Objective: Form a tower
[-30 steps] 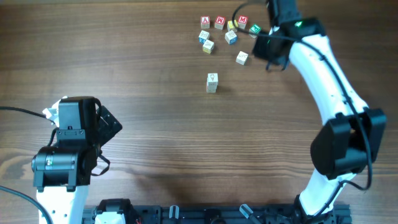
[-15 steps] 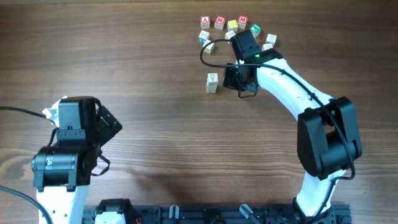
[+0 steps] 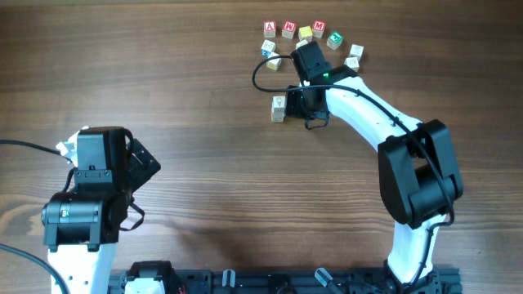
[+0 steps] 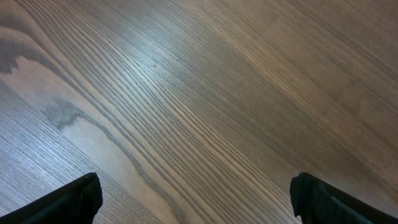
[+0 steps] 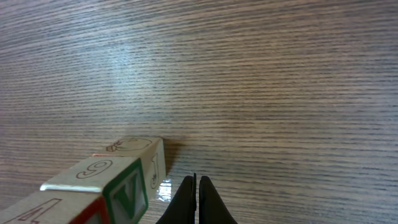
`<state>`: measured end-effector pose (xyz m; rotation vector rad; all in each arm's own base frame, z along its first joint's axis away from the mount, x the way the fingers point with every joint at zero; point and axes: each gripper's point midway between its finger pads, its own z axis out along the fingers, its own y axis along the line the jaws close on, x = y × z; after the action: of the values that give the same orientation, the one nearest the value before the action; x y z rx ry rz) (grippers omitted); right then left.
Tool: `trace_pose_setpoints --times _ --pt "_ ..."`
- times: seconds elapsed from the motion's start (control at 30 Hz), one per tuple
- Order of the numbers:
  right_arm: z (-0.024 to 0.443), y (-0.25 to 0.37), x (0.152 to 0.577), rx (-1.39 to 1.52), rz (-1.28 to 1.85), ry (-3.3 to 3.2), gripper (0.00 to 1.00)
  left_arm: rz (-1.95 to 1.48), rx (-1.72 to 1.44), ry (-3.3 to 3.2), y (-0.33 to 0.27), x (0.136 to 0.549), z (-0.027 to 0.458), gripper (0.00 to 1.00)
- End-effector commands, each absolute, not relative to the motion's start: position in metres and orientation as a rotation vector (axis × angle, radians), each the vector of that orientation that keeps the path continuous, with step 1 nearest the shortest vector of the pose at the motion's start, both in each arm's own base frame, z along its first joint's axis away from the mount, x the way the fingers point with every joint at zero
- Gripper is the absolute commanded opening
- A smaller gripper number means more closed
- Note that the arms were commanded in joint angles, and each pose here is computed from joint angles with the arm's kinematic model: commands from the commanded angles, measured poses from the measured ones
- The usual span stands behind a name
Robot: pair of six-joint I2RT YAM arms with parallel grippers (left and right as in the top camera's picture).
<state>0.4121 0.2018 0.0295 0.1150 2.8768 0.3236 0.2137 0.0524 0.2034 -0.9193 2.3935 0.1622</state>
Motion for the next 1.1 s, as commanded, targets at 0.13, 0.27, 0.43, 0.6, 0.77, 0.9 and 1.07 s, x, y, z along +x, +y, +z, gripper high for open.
trace_pose_setpoints --times 0.13,0.27,0.43,0.6,0.77,0.9,1.07 --pt "0.032 0.214 0.421 0.030 0.368 2.849 0.04 0.160 -0.940 2.387 0.054 0.213 0.203 1.00" --pt "0.032 0.224 0.416 -0.030 0.364 2.847 0.05 0.160 -0.940 2.387 0.054 0.213 0.203 1.00" --pt "0.032 0.228 0.413 -0.054 0.356 2.846 0.04 0.160 -0.940 2.387 0.054 0.213 0.203 1.00" --pt "0.032 0.228 0.413 -0.054 0.355 2.846 0.04 0.160 -0.940 2.387 0.054 0.213 0.203 1.00" --pt "0.032 0.227 0.413 -0.062 0.339 2.845 0.05 0.160 -0.940 2.387 0.054 0.213 0.203 1.00" --pt "0.032 0.229 0.412 -0.086 0.332 2.842 0.04 0.160 -0.940 2.387 0.054 0.213 0.203 1.00" --pt "0.034 0.217 0.419 -0.017 0.242 2.825 0.05 0.160 -0.940 2.387 0.054 0.213 0.203 1.00"
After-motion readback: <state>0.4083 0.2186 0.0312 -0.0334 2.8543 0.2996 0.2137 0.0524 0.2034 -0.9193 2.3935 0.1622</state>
